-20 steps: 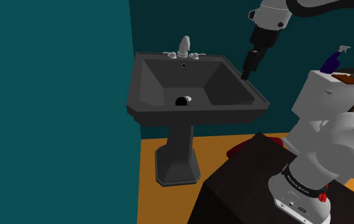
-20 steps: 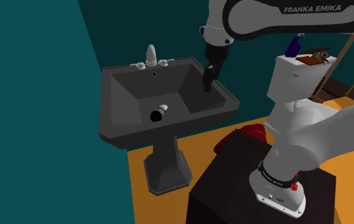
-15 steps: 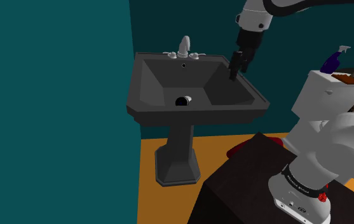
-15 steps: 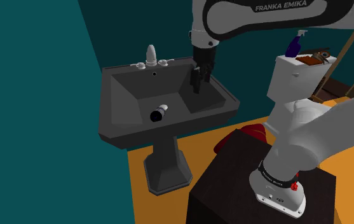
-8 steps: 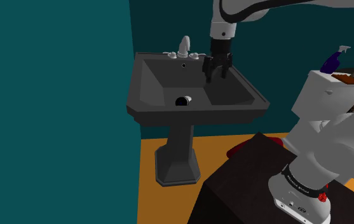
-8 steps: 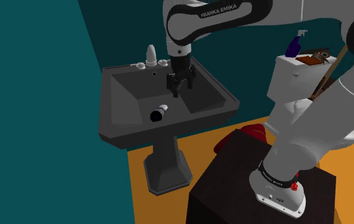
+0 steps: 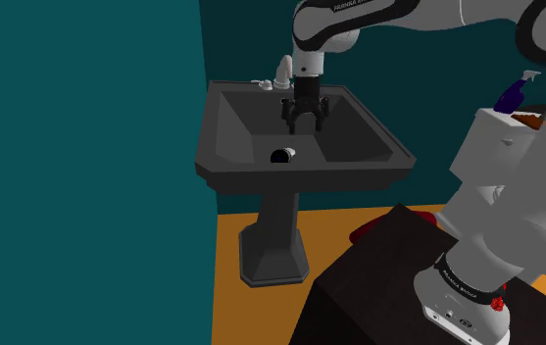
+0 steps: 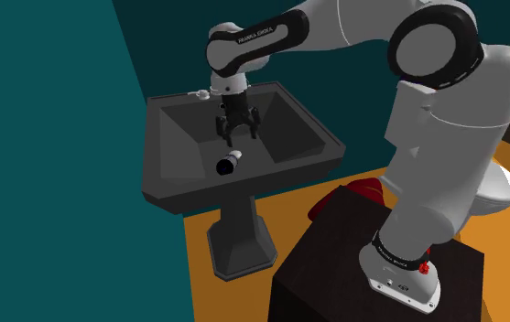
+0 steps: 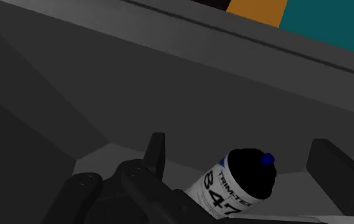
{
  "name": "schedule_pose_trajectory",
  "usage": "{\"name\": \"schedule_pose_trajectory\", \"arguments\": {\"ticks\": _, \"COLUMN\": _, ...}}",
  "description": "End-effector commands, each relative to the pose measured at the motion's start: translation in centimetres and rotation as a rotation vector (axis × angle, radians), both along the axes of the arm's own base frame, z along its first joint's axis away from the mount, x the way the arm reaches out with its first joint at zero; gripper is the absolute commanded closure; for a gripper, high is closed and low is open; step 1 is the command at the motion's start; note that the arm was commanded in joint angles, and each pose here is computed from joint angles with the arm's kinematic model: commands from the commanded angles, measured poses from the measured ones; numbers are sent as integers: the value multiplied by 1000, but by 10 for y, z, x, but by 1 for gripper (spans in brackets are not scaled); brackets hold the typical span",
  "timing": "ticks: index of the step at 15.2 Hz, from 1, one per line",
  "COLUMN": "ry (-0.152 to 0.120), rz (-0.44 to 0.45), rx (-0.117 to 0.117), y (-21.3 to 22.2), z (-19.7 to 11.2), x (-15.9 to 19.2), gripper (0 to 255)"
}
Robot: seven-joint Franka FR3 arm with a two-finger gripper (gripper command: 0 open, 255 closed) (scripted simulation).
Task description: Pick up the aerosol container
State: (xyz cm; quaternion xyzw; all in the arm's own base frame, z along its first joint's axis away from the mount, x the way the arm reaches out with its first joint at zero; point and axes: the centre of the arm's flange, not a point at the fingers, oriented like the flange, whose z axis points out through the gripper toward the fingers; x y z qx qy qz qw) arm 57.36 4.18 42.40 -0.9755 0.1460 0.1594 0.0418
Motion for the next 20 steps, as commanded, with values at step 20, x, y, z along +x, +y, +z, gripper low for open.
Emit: {"name": "schedule_pose_trajectory", "arguments": {"ticks": 20, "ry": 244, "rz": -342, "rx": 76, "y": -45, "z": -180, "x": 124, "gripper": 0}}
